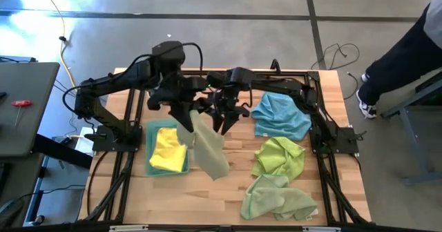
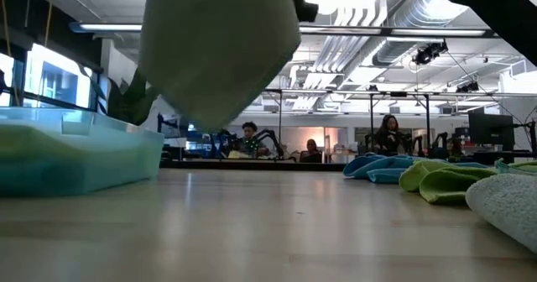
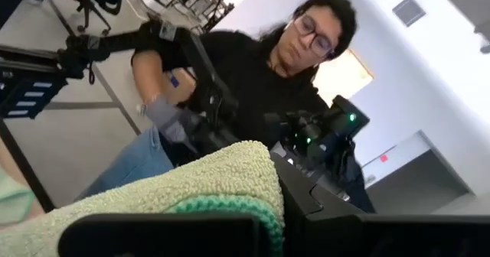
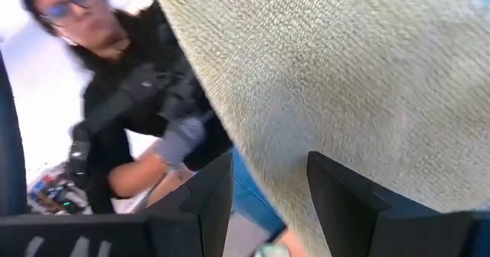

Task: Fold microfiber towels
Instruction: Fold the top green microfiber towel

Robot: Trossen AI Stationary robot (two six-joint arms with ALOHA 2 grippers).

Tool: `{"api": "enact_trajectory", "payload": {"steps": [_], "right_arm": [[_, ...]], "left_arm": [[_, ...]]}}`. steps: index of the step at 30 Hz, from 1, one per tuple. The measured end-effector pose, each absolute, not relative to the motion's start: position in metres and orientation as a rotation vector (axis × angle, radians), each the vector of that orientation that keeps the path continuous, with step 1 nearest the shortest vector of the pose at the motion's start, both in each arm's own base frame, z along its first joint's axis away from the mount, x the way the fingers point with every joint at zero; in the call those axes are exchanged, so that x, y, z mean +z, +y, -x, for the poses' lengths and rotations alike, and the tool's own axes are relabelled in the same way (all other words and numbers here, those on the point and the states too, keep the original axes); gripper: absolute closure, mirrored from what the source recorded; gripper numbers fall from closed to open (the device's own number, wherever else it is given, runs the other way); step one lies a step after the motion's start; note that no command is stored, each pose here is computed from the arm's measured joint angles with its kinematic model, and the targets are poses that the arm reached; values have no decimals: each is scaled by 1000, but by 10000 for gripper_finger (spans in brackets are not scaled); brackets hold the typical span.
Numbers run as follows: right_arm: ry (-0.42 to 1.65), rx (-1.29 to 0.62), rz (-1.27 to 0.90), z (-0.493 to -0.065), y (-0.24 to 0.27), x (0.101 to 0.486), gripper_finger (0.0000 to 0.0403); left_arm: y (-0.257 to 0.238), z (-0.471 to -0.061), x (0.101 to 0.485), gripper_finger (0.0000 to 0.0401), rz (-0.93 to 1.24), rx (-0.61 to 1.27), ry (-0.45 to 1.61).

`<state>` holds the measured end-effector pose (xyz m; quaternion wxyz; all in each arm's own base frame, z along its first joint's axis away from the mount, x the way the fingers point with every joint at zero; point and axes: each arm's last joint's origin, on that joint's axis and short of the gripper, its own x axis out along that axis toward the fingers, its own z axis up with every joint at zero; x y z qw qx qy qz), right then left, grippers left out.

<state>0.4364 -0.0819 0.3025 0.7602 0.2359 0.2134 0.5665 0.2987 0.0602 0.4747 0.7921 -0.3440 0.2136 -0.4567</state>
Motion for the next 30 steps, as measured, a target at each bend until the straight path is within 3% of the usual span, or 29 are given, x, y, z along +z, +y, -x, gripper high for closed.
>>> {"api": "enact_trajectory", "payload": {"steps": [11, 23, 30], "right_arm": [[511, 1067, -316, -364, -112, 357, 262], [474, 938, -98, -289, -95, 438, 284], [487, 885, -72, -265, -85, 458, 284]], "left_arm": [[81, -304, 437, 401, 739, -894, 527], [178, -328, 391, 401, 961, -835, 520], [207, -342, 410, 401, 834, -889, 432]]}}
